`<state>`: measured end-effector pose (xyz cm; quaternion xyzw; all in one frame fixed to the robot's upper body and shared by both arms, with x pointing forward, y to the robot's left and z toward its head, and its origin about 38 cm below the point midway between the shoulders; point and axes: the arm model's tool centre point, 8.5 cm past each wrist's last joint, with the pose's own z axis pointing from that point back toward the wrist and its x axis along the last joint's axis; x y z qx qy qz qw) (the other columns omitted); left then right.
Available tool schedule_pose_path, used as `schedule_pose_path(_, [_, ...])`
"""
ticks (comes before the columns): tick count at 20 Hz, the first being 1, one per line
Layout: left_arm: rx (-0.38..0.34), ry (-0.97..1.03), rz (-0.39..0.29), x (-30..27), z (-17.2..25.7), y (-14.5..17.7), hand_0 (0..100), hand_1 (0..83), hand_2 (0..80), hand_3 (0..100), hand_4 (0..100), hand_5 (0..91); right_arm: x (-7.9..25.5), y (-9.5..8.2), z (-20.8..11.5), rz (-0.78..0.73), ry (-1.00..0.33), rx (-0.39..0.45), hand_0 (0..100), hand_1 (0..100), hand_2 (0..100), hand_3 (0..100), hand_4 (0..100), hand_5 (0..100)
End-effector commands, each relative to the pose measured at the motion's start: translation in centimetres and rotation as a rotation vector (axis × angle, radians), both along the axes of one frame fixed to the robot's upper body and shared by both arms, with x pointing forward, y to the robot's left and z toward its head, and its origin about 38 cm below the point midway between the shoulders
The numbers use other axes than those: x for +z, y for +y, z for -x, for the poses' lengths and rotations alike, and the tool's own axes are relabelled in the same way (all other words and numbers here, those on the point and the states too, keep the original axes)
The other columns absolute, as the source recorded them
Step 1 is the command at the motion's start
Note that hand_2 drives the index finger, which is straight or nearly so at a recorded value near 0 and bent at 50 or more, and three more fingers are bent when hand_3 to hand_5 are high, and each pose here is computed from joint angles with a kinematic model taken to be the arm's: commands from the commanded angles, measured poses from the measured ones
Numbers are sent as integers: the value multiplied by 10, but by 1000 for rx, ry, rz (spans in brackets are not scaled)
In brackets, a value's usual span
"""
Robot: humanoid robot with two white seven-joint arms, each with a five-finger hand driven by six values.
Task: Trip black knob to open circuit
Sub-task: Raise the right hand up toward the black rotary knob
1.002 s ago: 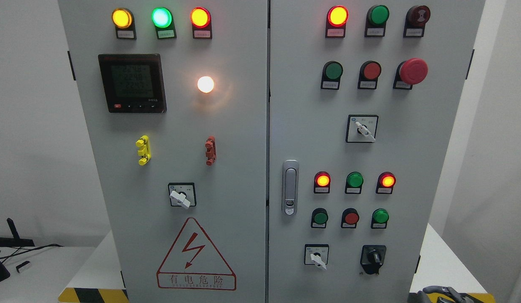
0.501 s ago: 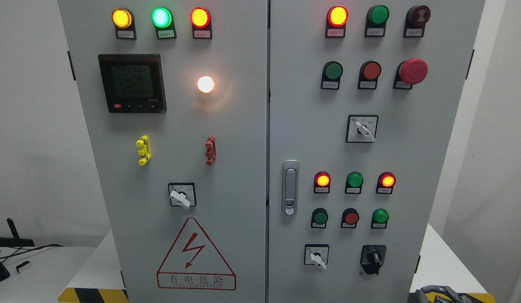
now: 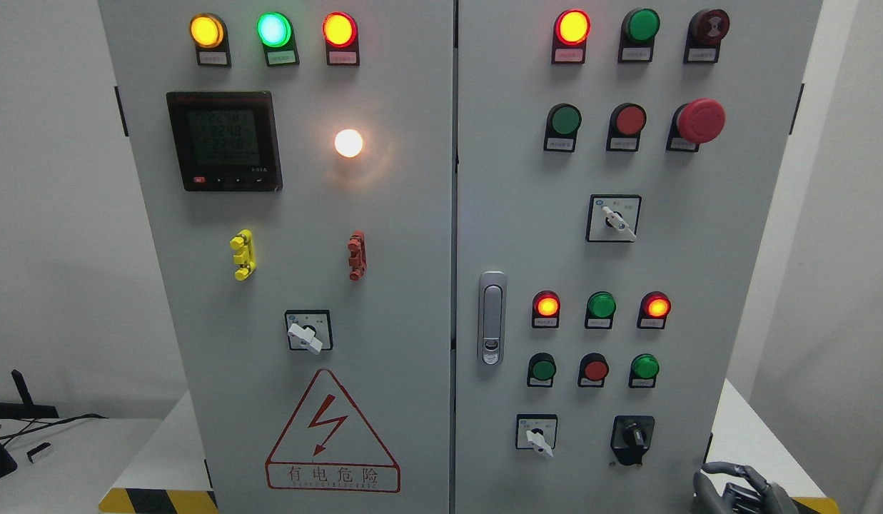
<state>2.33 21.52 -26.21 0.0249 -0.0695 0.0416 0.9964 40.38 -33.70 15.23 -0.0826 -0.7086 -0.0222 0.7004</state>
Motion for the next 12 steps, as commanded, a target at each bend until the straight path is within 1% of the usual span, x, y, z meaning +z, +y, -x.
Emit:
schedule_pose_path(1, [-31, -1, 1, 0, 0, -1, 120, 389, 0, 0, 0, 0, 8, 10, -8, 1, -17, 16, 404, 741, 435, 1000, 1000, 978])
schedule_pose_path(3, [-31, -1, -1, 0, 0, 0, 120, 389, 0, 0, 0, 0, 8, 19, -11, -8, -19, 27, 406, 742, 436, 1000, 1000, 978])
schedule_pose_path(12, [-31, -1, -1, 0, 0, 0, 120, 389, 0, 0, 0, 0, 3, 32, -18, -13, 7, 38, 411, 743, 437, 1000, 1000, 977])
